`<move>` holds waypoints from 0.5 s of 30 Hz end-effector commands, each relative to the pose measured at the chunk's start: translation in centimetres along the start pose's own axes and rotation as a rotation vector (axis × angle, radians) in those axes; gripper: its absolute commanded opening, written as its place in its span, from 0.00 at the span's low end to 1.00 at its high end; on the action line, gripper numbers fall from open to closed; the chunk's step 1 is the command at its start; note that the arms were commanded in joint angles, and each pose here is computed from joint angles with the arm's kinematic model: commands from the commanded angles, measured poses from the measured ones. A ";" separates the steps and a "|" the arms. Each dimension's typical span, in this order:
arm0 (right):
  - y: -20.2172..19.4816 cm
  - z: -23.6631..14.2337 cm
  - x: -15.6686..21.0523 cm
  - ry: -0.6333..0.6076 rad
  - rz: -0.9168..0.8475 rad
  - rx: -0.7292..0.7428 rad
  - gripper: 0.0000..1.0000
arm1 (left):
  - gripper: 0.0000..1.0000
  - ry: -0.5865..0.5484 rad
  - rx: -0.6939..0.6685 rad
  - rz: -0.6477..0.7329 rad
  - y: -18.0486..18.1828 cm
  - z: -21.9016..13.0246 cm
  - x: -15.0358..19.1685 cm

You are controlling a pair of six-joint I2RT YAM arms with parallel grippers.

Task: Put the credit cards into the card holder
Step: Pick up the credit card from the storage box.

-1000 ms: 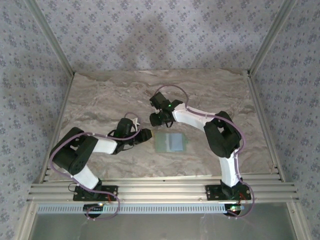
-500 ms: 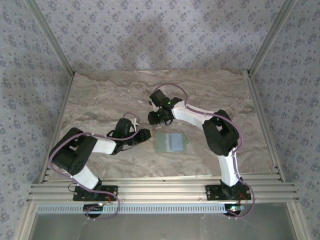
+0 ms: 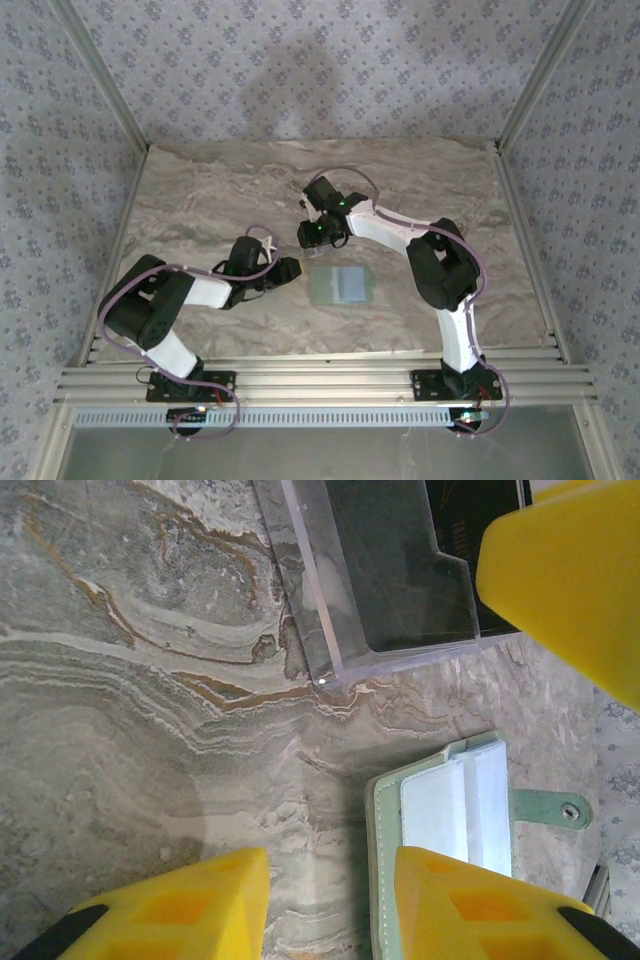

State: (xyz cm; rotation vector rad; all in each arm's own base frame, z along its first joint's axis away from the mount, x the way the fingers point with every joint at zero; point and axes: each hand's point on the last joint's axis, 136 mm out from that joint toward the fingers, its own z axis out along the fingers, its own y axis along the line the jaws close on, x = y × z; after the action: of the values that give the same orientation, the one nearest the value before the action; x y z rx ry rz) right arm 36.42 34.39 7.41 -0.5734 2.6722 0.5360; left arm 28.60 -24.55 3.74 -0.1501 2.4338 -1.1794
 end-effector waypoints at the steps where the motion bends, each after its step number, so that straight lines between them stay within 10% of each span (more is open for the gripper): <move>1: 0.1 -0.2 0.4 0.012 0.002 -0.038 0.36 | 0.38 0.035 -0.096 -0.050 3.3 0.0 1.5; 15: 0.3 -0.7 0.0 -0.004 0.018 -0.087 0.28 | 0.38 0.043 -0.100 -0.058 3.7 0.3 1.7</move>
State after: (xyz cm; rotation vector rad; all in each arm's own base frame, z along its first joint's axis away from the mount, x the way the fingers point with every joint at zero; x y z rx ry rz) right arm 36.71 34.38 7.43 -0.5622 2.6626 0.6222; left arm 28.68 -24.61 3.77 -0.1528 2.4307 -1.2098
